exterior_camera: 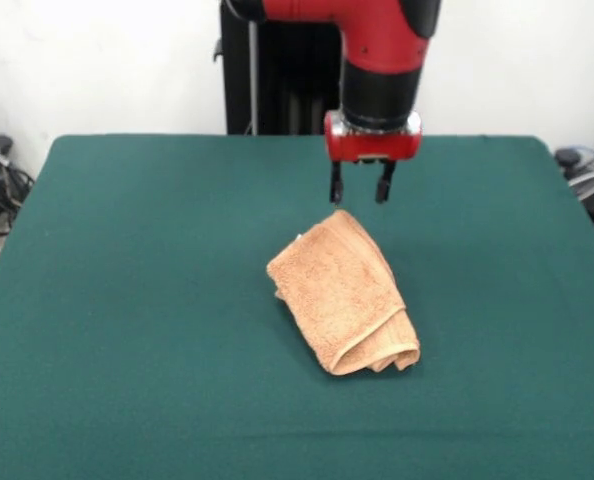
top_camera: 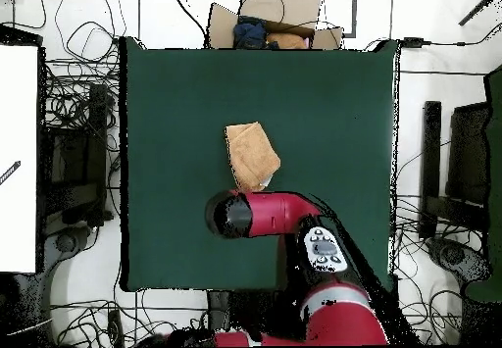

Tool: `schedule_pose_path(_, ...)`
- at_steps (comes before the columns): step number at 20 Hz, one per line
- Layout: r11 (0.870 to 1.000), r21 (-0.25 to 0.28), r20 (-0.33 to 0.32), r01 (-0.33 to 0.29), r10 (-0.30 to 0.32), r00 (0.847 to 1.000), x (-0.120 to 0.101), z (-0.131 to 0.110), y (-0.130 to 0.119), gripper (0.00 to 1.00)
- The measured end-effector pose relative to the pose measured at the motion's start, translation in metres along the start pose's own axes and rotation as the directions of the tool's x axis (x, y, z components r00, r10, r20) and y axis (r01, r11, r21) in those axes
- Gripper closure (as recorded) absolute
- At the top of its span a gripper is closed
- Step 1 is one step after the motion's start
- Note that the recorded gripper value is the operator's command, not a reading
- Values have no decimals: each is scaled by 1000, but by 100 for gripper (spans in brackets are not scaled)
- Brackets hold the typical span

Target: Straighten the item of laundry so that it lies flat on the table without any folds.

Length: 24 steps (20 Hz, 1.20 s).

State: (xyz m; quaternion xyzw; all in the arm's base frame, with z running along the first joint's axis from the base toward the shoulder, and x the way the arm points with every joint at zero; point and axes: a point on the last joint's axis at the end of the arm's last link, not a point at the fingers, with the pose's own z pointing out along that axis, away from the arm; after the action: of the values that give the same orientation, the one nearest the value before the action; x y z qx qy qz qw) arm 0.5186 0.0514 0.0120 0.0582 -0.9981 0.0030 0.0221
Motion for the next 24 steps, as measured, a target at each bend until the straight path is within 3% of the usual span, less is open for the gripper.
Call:
schedule_pose_path(3, 1000, -3, 30, -24, 24, 999, 19, -14, -7, 0)
schedule_pose_path(13, 997, -19, 36, -81, 82, 996, 65, -21, -20, 0)
schedule_pose_path(24, 995, -26, 18, -96, 97, 995, 98, -24, -14, 0)
